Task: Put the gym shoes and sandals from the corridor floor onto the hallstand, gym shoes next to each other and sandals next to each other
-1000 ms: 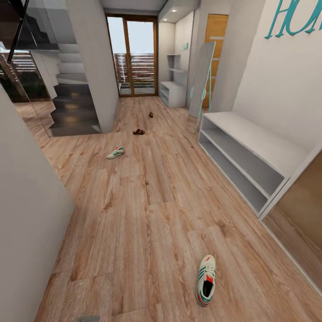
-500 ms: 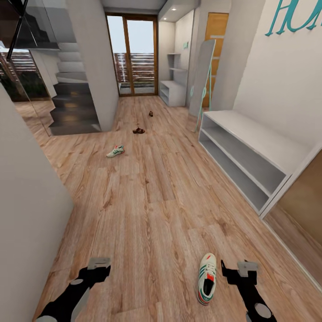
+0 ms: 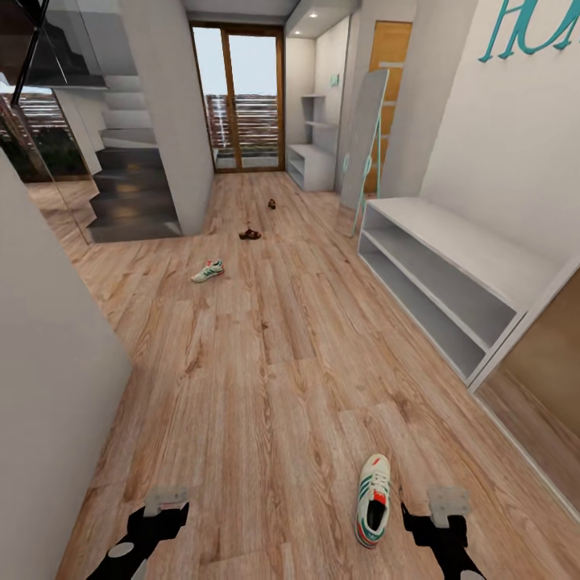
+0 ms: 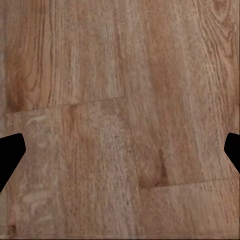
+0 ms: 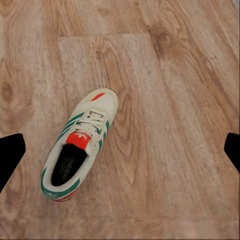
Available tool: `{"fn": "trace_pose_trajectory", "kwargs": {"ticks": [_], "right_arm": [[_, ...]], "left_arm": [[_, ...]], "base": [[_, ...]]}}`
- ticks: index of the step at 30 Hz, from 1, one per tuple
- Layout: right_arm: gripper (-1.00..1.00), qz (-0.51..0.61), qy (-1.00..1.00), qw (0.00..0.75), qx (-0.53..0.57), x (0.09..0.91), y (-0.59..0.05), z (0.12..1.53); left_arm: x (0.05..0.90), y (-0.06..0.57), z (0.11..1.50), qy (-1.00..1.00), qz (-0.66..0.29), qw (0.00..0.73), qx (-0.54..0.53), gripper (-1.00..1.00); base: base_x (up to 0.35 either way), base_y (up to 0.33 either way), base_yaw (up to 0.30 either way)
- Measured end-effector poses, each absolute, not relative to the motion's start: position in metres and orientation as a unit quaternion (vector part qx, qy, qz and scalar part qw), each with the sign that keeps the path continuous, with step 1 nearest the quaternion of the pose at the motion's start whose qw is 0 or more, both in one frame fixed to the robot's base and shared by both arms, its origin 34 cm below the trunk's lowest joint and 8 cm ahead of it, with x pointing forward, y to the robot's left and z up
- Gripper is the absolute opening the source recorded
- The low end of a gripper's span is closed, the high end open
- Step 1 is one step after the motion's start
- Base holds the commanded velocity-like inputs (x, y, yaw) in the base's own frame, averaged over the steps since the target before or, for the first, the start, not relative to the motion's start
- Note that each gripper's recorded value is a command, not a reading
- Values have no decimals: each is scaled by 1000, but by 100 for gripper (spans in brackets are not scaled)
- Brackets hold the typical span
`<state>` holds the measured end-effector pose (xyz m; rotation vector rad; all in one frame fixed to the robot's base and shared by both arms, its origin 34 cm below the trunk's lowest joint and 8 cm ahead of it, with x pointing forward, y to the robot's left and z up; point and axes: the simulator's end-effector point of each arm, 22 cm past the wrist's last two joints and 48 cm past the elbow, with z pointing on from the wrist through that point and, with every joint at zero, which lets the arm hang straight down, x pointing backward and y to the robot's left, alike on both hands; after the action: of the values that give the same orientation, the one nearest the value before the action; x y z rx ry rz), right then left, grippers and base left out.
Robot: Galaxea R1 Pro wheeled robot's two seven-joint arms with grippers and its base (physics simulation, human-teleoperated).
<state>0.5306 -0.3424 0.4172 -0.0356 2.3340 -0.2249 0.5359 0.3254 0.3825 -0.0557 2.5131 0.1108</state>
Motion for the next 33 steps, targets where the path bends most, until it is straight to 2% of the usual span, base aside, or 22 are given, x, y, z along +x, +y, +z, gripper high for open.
{"fn": "trace_pose_trajectory", "kwargs": {"ticks": [11,22,33], "right_arm": [[100,-89,926,367,-14,508,-344,380],[100,-91,923,374,-15,504,-346,358],[100,-89,921,379,-14,486,-345,328]], "left_arm": [[524,325,358,948,46,314,-23,100],[487,334,319,956,55,287,-28,100],[485,334,300,948,56,311,-27,100]], "base": [[0,0,0],[0,0,0],[0,0,0]]}}
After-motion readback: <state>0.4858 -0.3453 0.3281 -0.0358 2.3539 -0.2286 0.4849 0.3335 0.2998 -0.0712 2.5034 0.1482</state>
